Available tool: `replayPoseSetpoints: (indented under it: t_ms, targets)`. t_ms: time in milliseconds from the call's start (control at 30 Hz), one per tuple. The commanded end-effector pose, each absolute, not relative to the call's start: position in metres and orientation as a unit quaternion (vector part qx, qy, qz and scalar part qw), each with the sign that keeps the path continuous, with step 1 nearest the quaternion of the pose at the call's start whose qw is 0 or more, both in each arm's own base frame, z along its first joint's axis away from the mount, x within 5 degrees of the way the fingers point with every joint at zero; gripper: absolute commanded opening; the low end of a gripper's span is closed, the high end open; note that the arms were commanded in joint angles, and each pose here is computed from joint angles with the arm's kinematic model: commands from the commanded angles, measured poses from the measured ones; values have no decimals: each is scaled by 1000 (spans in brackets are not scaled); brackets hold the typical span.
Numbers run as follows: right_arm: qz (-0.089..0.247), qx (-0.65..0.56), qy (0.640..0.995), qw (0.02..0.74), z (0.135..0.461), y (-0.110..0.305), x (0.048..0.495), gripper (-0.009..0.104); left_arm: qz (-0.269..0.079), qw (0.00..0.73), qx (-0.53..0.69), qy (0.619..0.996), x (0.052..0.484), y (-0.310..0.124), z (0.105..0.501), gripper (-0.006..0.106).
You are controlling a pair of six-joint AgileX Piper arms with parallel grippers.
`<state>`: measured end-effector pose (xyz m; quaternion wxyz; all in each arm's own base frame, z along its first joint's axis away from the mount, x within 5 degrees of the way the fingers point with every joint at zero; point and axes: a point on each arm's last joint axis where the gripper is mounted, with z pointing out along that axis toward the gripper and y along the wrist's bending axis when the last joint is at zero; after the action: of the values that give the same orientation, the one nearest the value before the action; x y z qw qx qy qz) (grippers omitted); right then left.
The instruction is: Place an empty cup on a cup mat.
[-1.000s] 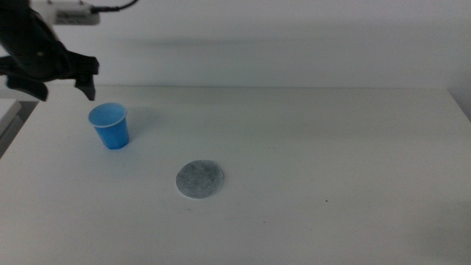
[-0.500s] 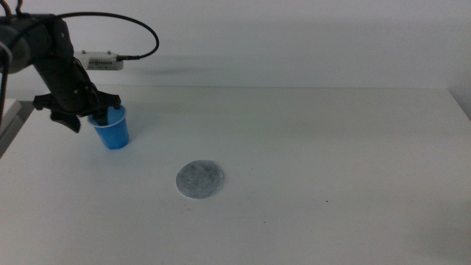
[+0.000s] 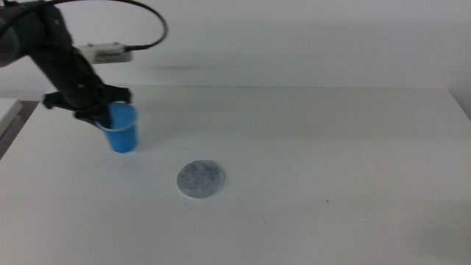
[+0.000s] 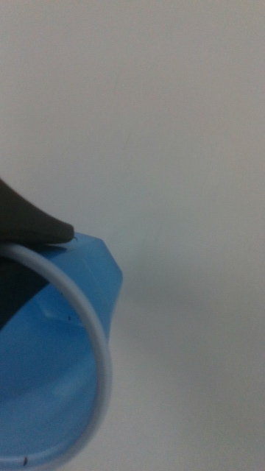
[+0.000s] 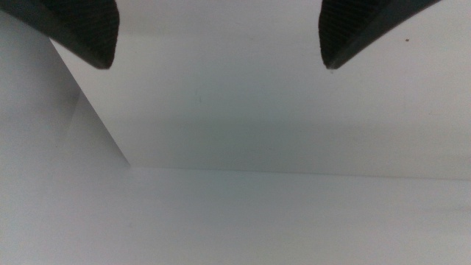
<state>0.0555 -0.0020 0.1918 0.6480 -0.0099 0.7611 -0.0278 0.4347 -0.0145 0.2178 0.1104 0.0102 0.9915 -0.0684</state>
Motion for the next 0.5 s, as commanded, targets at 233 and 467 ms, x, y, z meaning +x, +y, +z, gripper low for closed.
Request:
replayPoseSetpoints:
  t_ms: [233,467]
  targets:
    - [-31,-14,758,651,192,-2,55,93,-93,128,73,985,373,-122,223,-2]
    - [-31,-14,758,651,192,-2,55,93,-106,131,96,981,368,-155,212,-2]
